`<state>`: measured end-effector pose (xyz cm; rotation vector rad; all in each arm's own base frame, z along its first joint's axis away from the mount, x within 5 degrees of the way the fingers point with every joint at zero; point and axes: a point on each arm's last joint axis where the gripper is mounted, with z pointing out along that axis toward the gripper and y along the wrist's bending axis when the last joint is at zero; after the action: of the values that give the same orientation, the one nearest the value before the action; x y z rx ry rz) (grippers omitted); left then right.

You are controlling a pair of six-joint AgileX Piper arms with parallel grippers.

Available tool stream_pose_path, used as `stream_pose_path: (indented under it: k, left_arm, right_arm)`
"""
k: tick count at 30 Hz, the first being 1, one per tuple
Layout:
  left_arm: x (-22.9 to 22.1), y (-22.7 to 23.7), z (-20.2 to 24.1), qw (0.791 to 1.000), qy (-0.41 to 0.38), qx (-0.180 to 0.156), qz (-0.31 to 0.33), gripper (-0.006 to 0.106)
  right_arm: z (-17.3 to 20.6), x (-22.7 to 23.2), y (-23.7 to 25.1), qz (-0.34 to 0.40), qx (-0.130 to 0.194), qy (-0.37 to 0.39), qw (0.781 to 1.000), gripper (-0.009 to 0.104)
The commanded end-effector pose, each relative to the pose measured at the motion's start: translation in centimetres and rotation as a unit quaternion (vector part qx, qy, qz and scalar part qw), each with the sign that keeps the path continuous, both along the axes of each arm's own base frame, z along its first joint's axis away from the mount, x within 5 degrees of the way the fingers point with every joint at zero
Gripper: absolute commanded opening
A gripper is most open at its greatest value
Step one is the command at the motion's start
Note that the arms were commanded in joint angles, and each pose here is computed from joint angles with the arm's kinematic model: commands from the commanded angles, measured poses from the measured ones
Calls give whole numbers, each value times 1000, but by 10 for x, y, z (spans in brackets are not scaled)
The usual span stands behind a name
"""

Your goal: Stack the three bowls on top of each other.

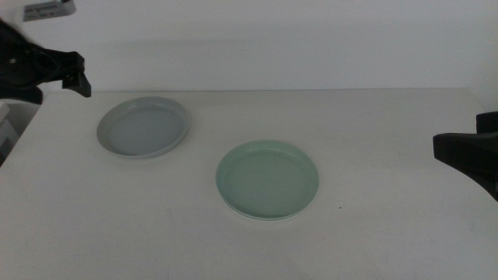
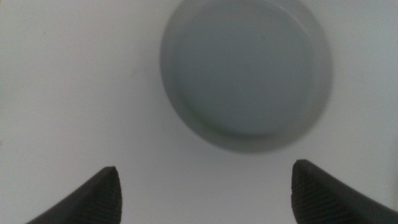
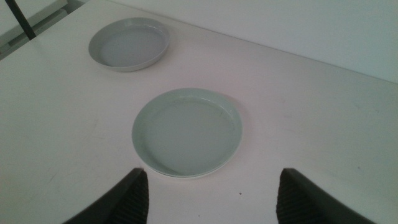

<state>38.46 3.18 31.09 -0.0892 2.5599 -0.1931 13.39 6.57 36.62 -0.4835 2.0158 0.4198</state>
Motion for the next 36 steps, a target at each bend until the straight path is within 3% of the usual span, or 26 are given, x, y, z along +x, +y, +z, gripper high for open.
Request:
stream_pose_path:
  k: [1,11,20,23,30,32,36]
  left_arm:
    - [18,5,18,999,-37,-7,1,105]
    - [96,13,-42,1000,-19,-20,-14,105]
    - [121,14,-101,999,19,-49,-6,101]
    - [123,14,-113,998,30,-54,-5,85]
    - [124,14,-116,998,32,-58,-4,16]
    - [123,13,-109,998,27,-58,-4,0]
    - [114,11,-81,998,14,-54,-12,0]
  right_arm:
    - [14,2,-2,-12,14,-44,999,52]
    - [14,2,-2,-12,14,-44,999,52]
    - [14,2,-2,-12,14,-44,999,52]
    - [14,2,-2,-12,14,-44,999,52]
    - [14,2,-2,-12,14,-44,999,52]
    - [14,2,-2,-12,14,-44,999,52]
    - [14,2,-2,-12,14,-44,999,52]
